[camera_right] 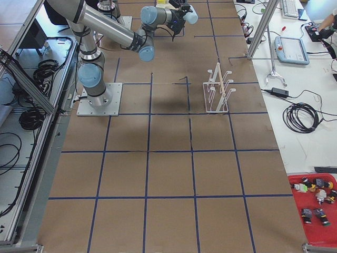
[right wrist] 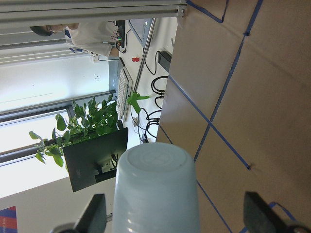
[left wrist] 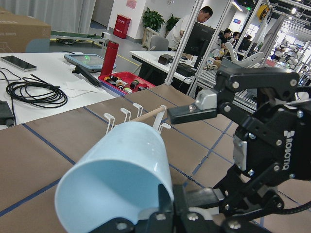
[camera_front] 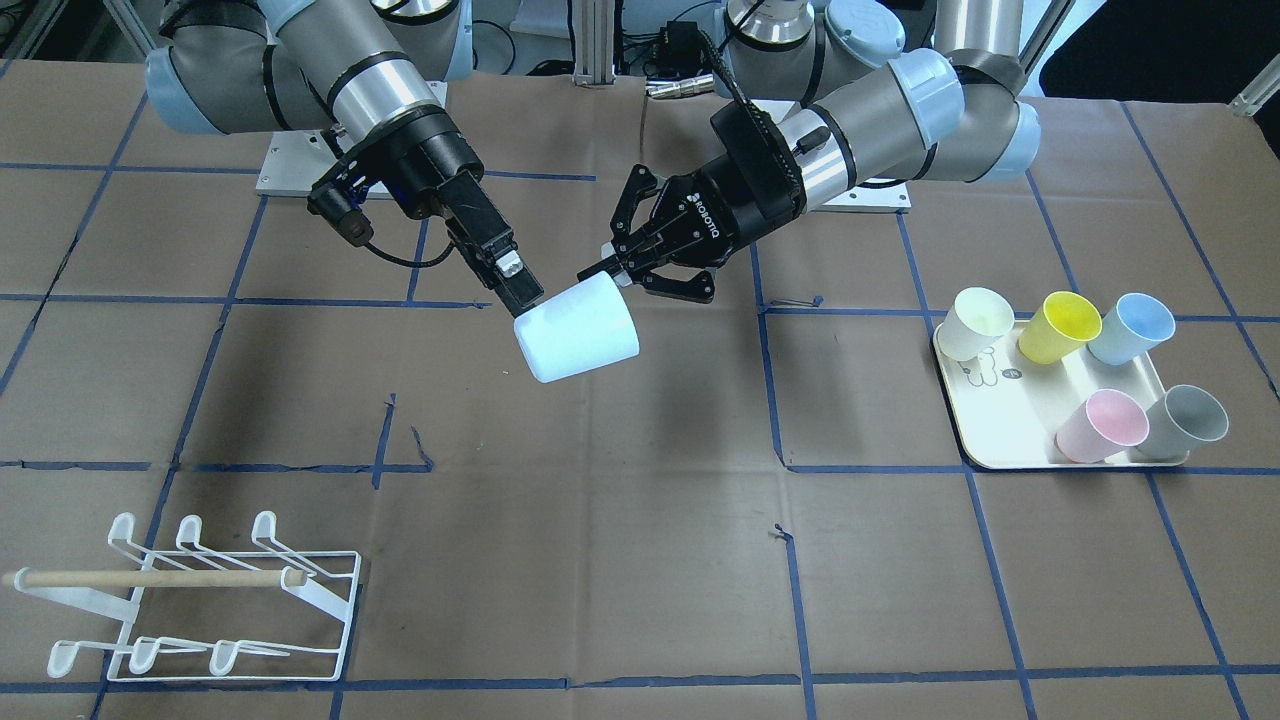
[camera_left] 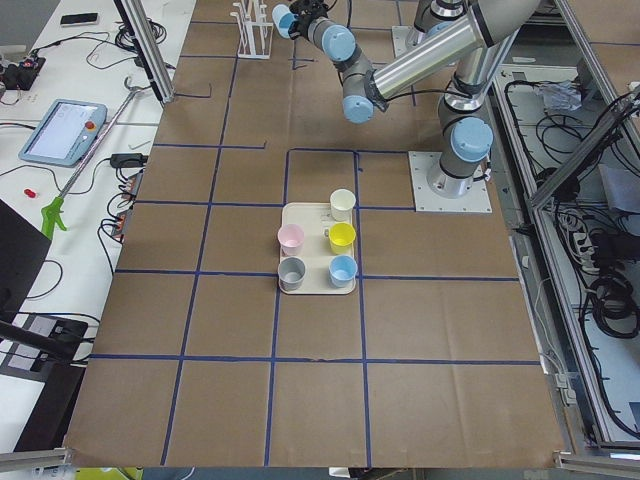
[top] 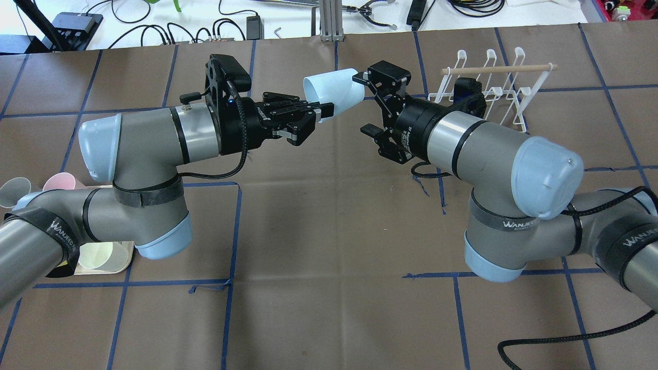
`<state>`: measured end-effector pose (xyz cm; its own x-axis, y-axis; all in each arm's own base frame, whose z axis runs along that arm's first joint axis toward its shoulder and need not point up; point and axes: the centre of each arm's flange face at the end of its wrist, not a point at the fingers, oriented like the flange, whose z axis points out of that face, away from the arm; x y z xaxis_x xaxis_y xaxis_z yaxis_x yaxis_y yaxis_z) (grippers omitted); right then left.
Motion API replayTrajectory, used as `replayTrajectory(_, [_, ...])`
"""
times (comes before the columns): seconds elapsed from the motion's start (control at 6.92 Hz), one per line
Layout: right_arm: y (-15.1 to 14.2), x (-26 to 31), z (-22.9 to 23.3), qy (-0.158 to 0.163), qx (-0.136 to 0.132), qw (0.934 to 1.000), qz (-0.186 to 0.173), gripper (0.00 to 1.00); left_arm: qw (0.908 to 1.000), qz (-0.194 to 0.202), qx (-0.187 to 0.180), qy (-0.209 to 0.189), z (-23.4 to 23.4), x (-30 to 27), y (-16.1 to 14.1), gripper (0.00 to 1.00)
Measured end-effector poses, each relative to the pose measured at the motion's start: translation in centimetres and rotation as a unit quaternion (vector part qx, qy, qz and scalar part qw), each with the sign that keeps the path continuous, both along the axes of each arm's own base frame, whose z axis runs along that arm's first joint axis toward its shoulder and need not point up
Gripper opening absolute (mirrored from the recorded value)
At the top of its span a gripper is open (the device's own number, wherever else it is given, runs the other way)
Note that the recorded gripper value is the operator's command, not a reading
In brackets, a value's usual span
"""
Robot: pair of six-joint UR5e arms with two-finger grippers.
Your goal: Transfer IKEA cup to right arm and place on rack
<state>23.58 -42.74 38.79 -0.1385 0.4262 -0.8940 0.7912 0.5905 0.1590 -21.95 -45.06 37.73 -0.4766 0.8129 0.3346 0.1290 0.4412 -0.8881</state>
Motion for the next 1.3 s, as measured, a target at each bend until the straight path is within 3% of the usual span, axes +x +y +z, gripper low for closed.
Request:
replayTrajectory(0.72, [-2.9,2.4,-0.9,0.006,0.004,0.9999,0.014,0.99,1.0000,0.001,0.000,0.000,0.1,0.0,0.0,0.00])
replayTrajectory(0.87, [-3.0,2.4,-1.0,0.007,0.004,0.9999,0.014,0.94,1.0000,0.001,0.000,0.000,0.1,0.0,0.0,0.00])
replayTrajectory(1.3, [-3.0,2.5,-0.9,0.006,0.004,0.9999,0.015,0.68,1.0000,0.001,0.001,0.001,0.1,0.0,0.0,0.00])
